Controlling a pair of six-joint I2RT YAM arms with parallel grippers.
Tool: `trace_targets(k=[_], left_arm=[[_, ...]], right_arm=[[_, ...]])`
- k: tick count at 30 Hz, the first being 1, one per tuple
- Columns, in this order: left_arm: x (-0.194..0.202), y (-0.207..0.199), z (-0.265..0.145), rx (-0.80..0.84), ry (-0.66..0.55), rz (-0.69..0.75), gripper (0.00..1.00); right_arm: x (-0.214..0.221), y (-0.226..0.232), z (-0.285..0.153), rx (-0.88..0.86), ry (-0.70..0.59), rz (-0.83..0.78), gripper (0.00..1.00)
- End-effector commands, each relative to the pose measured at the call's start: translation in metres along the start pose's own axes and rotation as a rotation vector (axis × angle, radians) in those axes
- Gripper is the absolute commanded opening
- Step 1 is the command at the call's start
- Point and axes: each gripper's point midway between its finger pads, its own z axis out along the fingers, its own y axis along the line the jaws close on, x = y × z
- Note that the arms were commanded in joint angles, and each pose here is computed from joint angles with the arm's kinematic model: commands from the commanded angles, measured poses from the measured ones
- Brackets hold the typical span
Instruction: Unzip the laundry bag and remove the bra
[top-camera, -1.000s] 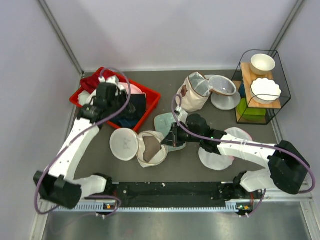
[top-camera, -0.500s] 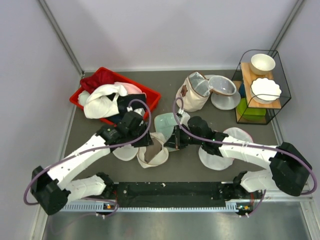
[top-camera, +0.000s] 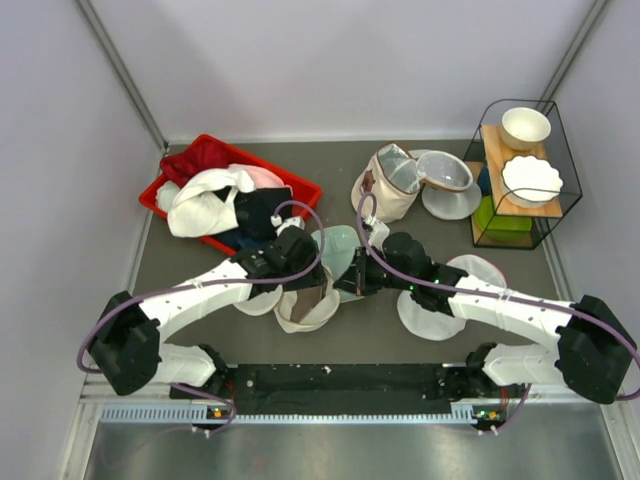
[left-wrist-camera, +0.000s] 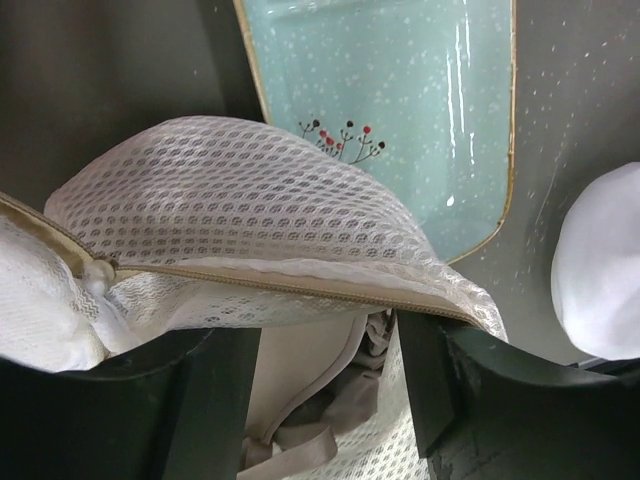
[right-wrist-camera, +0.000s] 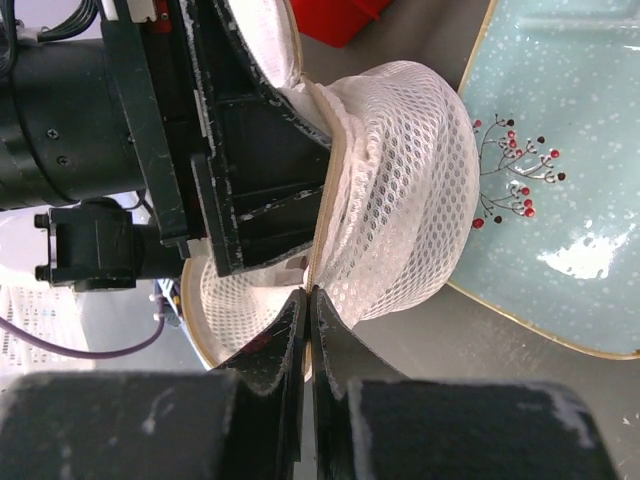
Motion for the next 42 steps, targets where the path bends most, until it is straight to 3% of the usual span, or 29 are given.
trace_targets(k=[1, 6, 9, 13, 17, 18, 21, 28, 42], left_arm=[[-0.022, -0.015, 0.013, 0.025, -0.115, -0.020, 0.63], [-0.001, 0.024, 0.043, -0.159, -0.094, -0.018, 0.66], [0.012, 0.029, 0.053, -0.192, -0.072, -0.022, 0.60], [0.015, 0.019, 0.038, -0.175, -0.061, -0.017, 0.35], [0.006, 0.001, 0.005, -0.102, -0.060, 0.030, 0.03], [0.006, -0.006, -0.003, -0.066, -0.043, 0.066, 0.01], [0.003, -0.024, -0.036, 0.085, -0.051, 0.130, 0.00], [0.014, -0.035, -0.081, 0.272, -0.040, 0.208, 0.00], [-0.010, -0.069, -0.167, 0.628, -0.194, 0.281, 0.00]], right_arm=[[-0.008, 0.001, -0.005, -0.001, -0.029, -0.016, 0.00], [-0.009, 0.004, -0.004, -0.009, -0.027, -0.016, 0.00], [-0.009, 0.003, -0.005, -0.006, -0.028, -0.018, 0.00], [-0.010, 0.002, -0.006, 0.002, -0.031, -0.022, 0.00], [-0.010, -0.004, -0.007, 0.031, -0.042, -0.019, 0.00], [-0.009, -0.006, -0.008, 0.040, -0.041, -0.018, 0.00], [-0.005, -0.012, -0.006, 0.057, -0.033, -0.016, 0.00], [0.002, -0.021, 0.000, 0.082, -0.013, 0.002, 0.00], [0.038, -0.056, 0.025, 0.146, 0.084, 0.059, 0.00]])
